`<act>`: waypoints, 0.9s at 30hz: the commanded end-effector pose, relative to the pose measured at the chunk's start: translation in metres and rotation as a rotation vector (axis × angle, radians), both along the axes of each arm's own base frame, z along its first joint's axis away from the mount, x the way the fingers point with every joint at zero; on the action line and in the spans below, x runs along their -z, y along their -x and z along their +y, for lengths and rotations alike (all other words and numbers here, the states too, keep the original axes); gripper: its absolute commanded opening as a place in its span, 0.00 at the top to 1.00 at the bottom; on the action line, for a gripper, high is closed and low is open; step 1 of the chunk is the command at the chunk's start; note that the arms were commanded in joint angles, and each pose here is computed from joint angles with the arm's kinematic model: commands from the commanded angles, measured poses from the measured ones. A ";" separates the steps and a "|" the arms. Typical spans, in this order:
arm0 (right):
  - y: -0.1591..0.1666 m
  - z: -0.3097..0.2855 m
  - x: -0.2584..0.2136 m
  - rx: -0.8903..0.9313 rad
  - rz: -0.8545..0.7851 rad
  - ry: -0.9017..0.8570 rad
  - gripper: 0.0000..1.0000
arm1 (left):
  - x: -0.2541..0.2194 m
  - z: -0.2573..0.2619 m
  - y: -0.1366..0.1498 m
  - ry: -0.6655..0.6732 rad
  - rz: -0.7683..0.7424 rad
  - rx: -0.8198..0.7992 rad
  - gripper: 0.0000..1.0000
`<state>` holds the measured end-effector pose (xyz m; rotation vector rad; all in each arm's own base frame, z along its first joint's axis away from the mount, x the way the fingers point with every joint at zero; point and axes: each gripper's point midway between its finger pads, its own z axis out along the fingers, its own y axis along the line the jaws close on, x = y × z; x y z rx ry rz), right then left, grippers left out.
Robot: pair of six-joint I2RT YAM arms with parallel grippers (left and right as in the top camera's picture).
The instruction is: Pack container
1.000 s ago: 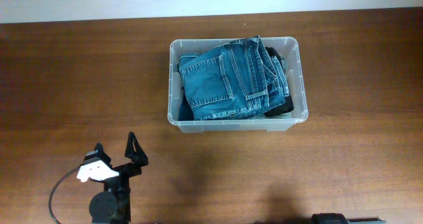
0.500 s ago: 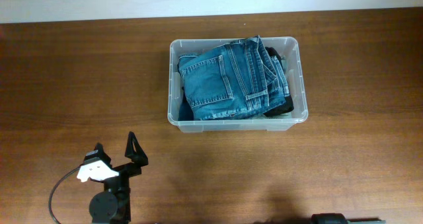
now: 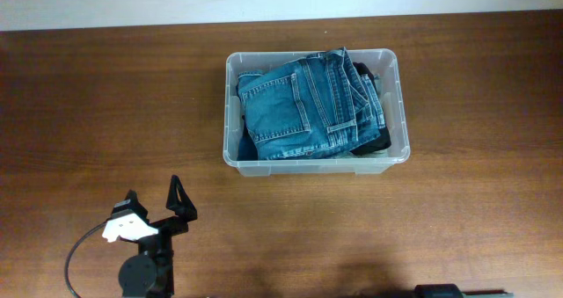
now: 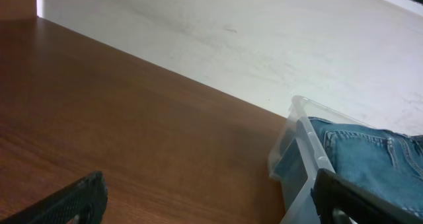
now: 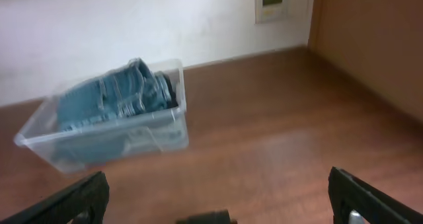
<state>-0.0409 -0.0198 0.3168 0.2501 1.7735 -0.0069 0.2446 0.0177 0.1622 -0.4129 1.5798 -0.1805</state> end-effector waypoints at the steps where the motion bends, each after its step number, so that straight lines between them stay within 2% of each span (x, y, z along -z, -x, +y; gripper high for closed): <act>1: -0.010 -0.003 0.016 0.004 0.046 -0.009 0.02 | 0.001 0.001 0.000 -0.013 0.001 -0.004 0.01; 8: -0.018 -0.003 0.019 -0.022 0.062 -0.009 0.02 | 0.001 0.001 0.000 -0.013 0.001 -0.004 0.01; 17: -0.029 -0.003 -0.058 -0.047 -0.255 -0.012 0.02 | 0.001 0.001 0.000 -0.013 0.001 -0.004 0.01; 23: -0.040 -0.002 -0.081 -0.047 -0.350 -0.013 0.02 | 0.001 0.001 0.000 -0.013 0.001 -0.004 0.01; 27: -0.068 0.000 -0.090 -0.056 -0.392 -0.014 0.01 | 0.001 0.001 0.000 -0.013 0.001 -0.004 0.01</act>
